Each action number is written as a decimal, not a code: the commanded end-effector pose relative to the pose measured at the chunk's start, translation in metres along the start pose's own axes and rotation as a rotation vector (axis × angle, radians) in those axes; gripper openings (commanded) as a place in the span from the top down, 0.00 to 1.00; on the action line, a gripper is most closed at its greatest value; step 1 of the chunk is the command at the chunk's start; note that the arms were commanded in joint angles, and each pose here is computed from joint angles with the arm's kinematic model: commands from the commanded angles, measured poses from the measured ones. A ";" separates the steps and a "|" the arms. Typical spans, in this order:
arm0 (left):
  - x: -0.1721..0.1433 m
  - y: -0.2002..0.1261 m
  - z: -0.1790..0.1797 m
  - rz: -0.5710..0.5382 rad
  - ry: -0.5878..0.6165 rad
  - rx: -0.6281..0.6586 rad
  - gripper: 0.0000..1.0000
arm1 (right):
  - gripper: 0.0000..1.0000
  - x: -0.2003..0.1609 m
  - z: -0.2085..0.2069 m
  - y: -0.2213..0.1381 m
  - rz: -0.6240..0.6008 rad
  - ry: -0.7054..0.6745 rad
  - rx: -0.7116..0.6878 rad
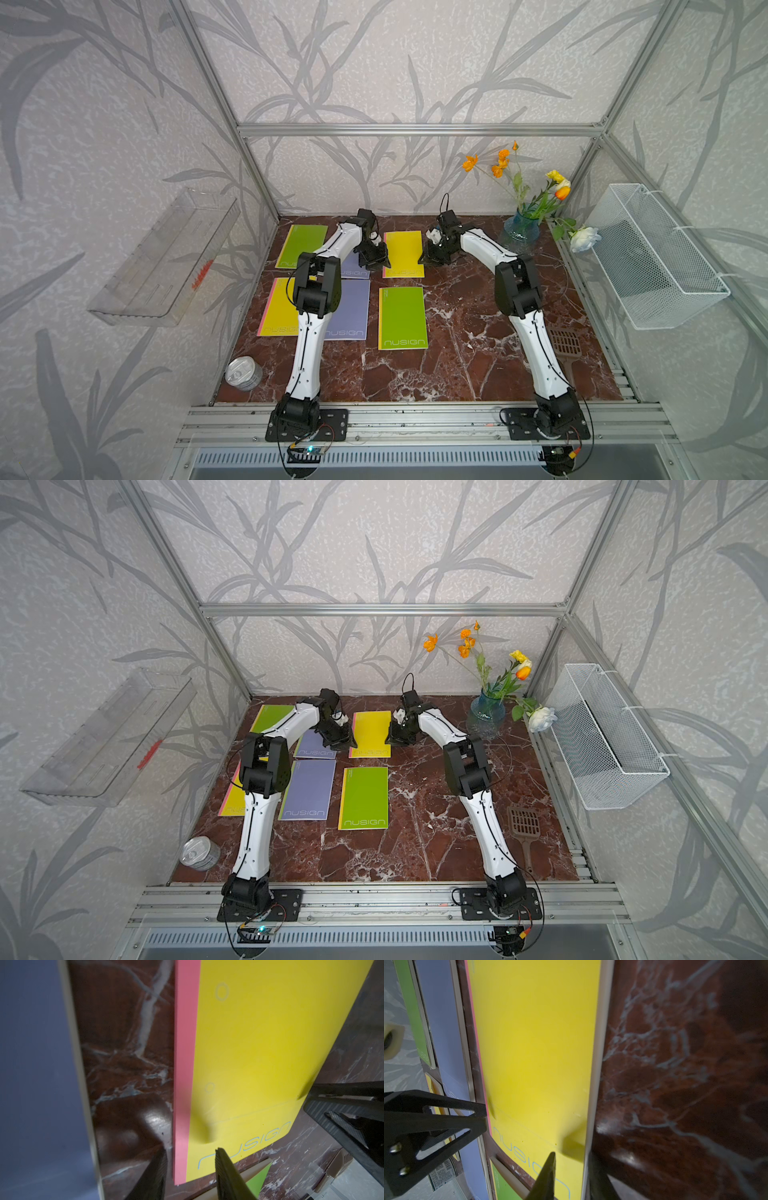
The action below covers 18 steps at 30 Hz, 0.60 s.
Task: Close the notebook
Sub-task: Move the notebook to the center of the board.
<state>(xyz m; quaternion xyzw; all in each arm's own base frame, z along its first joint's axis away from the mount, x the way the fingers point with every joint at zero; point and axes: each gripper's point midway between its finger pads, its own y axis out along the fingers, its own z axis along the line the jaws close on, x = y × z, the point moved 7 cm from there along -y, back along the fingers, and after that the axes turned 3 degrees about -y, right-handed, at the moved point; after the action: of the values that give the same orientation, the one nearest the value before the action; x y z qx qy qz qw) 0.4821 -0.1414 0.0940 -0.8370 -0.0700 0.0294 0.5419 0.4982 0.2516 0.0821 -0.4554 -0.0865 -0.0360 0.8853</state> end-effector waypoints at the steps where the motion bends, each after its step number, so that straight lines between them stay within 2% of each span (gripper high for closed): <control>1: 0.003 -0.034 -0.002 -0.065 0.010 0.073 0.59 | 0.71 0.008 -0.004 -0.027 -0.044 0.009 -0.047; 10: -0.009 -0.088 -0.011 -0.178 0.020 0.130 0.57 | 0.70 -0.010 0.014 -0.075 -0.104 -0.057 -0.067; 18: -0.046 -0.147 -0.013 -0.317 0.047 0.160 0.45 | 0.65 -0.053 0.018 -0.117 -0.151 -0.092 -0.092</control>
<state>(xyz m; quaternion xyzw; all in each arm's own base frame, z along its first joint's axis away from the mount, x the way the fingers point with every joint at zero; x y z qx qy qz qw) 0.4401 -0.1089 0.2116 -0.7839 -0.1600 -0.0511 0.5977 0.4372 0.2016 0.1588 -0.4858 -0.1278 -0.0729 0.8616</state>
